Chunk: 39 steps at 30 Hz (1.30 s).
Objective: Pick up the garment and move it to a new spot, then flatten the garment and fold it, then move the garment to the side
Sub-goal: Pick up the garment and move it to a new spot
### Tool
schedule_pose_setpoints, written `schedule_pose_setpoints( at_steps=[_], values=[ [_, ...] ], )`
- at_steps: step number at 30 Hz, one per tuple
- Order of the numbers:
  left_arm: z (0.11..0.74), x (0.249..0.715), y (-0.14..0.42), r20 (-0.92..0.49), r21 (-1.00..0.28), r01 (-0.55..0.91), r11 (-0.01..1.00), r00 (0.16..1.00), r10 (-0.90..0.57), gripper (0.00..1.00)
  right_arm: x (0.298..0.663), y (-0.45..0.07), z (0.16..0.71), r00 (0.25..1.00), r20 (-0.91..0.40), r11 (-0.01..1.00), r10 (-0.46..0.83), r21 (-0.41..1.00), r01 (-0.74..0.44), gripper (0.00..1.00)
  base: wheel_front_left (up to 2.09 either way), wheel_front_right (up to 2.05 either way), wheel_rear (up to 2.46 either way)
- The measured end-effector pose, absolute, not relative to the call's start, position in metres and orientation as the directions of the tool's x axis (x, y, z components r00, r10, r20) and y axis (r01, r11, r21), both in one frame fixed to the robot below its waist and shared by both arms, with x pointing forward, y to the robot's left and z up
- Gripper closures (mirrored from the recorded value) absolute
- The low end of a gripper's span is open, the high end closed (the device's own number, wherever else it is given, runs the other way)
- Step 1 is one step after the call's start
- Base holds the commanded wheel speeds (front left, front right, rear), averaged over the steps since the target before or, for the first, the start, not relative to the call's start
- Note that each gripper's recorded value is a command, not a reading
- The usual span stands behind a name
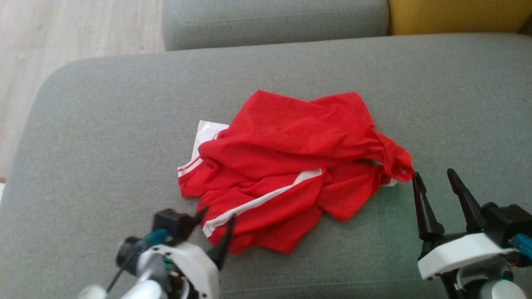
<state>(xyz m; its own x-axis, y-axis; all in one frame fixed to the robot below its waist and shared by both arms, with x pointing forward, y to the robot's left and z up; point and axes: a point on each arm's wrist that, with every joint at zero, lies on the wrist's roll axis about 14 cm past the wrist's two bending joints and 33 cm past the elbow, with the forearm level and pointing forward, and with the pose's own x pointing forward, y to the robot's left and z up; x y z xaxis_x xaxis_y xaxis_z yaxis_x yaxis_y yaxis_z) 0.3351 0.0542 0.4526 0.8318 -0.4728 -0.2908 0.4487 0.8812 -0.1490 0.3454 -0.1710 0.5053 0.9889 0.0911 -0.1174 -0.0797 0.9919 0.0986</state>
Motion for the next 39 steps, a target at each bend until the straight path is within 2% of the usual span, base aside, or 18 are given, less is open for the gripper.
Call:
schedule_pose_setpoints(
  at_steps=[2,10,11,12,17,25,29,35,39],
  values=[
    [0.441,0.332,0.044,-0.345,-0.161,0.482,0.861,0.79,-0.507,0.0,0.346,-0.172,0.502,0.988,-0.129,0.992,0.087,0.106,-0.073,0.0,0.0,0.0,0.0],
    [0.412,0.34,0.044,-0.454,-0.141,0.486,0.862,0.742,-0.493,0.01,0.351,-0.179,0.499,0.988,-0.138,0.993,0.065,0.105,-0.051,0.0,0.0,0.0,0.0],
    [0.411,0.341,0.044,-0.458,-0.138,0.486,0.863,0.741,-0.491,0.88,0.351,-0.18,0.498,0.988,-0.141,0.993,0.063,0.11,-0.047,0.0,0.0,0.0,0.0],
    [0.409,0.342,0.045,-0.464,-0.131,0.487,0.863,0.74,-0.488,1.0,0.35,-0.181,0.496,0.987,-0.146,0.992,0.061,0.119,-0.044,0.0,0.0,0.0,0.0],
    [0.42,0.35,0.045,-0.417,-0.1,0.496,0.862,0.766,-0.489,1.0,0.351,-0.18,0.496,0.987,-0.145,0.991,0.063,0.122,-0.045,0.0,0.0,0.0,0.0],
    [0.509,0.371,0.059,-0.106,-0.11,0.427,0.898,0.893,-0.437,1.0,0.358,-0.162,0.502,0.985,-0.122,0.987,0.121,0.124,-0.106,0.0,0.0,0.0,0.0],
    [0.567,0.376,0.084,0.082,-0.096,0.357,0.929,0.933,-0.35,1.0,0.364,-0.15,0.508,0.982,-0.102,0.981,0.16,0.123,-0.148,0.0,0.0,0.0,0.0],
    [0.652,0.378,0.138,0.323,-0.012,0.213,0.977,0.925,-0.198,1.0,0.369,-0.13,0.511,0.971,-0.091,0.969,0.223,0.132,-0.21,0.0,0.0,0.0,0.0],
    [0.683,0.382,0.171,0.38,0.048,0.123,0.991,0.916,-0.132,1.0,0.374,-0.117,0.51,0.961,-0.094,0.959,0.262,0.136,-0.248,0.0,0.0,0.0,0.0]
  ],
)
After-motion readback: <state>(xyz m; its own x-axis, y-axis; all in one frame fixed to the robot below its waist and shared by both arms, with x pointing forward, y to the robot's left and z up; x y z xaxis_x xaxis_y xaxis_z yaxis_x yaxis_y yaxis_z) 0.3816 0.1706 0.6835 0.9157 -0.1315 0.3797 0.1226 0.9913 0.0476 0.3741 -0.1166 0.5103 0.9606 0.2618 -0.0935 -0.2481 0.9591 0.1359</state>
